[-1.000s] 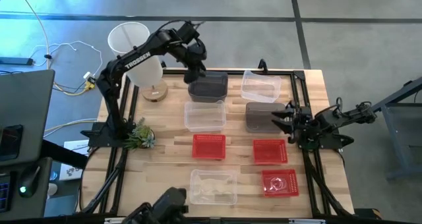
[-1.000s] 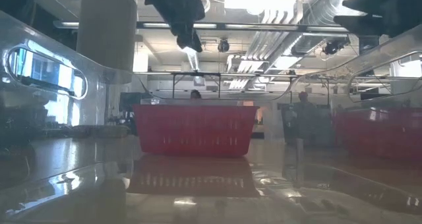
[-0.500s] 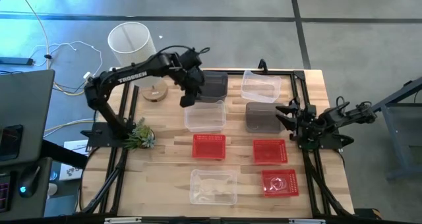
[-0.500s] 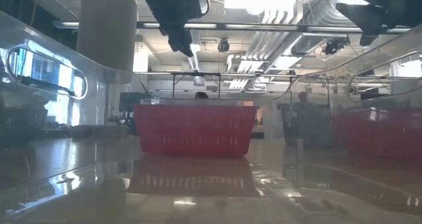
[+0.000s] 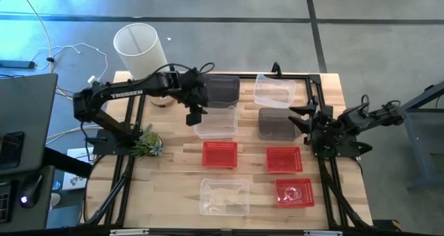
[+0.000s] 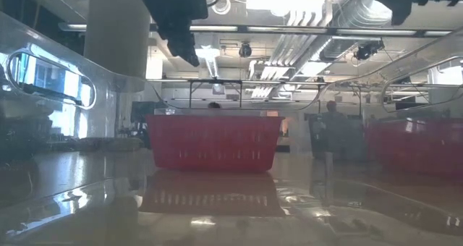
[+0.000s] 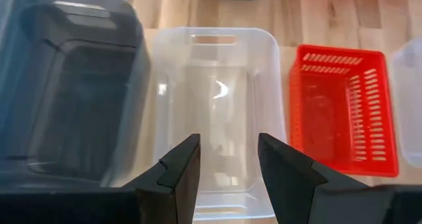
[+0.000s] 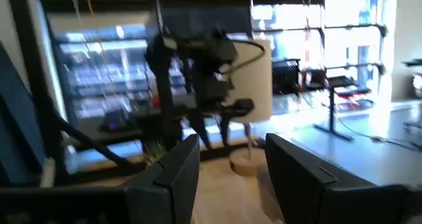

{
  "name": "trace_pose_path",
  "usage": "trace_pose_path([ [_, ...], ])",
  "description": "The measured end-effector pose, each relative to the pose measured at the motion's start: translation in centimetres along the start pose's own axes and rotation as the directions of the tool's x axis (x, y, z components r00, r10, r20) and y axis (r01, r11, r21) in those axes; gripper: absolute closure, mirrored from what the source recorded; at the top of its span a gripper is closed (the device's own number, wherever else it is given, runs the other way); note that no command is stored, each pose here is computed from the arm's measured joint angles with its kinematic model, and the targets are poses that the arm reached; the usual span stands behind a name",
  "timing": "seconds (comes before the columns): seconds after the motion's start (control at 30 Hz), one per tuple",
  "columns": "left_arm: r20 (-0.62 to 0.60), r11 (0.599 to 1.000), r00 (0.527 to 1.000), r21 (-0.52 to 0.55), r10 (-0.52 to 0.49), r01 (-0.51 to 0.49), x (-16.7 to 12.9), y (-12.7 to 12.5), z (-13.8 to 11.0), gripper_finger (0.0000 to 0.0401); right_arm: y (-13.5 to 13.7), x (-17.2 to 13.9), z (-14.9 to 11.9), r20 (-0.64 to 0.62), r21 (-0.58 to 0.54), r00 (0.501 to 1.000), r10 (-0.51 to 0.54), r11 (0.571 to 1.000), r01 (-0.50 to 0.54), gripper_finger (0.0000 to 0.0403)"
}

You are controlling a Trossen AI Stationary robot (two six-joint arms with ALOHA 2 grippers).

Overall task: Stack baskets by color
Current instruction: Stack the middle transparent bin on the top transparent bin

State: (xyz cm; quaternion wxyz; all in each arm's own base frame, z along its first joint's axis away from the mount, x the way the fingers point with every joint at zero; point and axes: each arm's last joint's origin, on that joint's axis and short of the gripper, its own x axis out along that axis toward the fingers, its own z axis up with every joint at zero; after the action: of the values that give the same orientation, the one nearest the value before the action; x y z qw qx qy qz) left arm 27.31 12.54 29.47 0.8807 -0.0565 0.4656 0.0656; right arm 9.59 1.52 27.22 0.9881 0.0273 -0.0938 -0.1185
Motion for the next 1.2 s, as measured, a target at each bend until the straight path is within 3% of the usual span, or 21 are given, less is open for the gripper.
trace_pose_path([
  [0.23, 0.044, 1.000, 0.999, -0.010, -0.016, 0.017, -0.1, -2.1, -0.6, 0.0261, 1.4, 2.4, 2.4, -0.187, -0.088, 0.982, -0.024, 0.996, 0.007, 0.0243],
  [0.43, 0.040, 0.996, 0.996, -0.010, 0.084, -0.083, -0.5, -4.0, -0.6, 0.0261, 3.0, 5.0, 2.7, -0.341, -0.150, 0.940, -0.014, 0.988, -0.040, 0.0243],
  [0.93, -0.027, 0.991, 0.991, -0.006, 0.130, -0.131, -3.3, -8.6, -2.4, 0.0261, 5.2, 11.0, -1.0, -0.602, -0.107, 0.798, -0.021, 0.993, -0.055, 0.0243],
  [1.2, -0.016, 0.979, 0.979, 0.014, 0.205, -0.205, -4.0, -8.8, -2.7, 0.0261, 5.2, 15.5, -3.0, -0.693, -0.098, 0.721, 0.006, 0.990, -0.103, 0.0243],
])
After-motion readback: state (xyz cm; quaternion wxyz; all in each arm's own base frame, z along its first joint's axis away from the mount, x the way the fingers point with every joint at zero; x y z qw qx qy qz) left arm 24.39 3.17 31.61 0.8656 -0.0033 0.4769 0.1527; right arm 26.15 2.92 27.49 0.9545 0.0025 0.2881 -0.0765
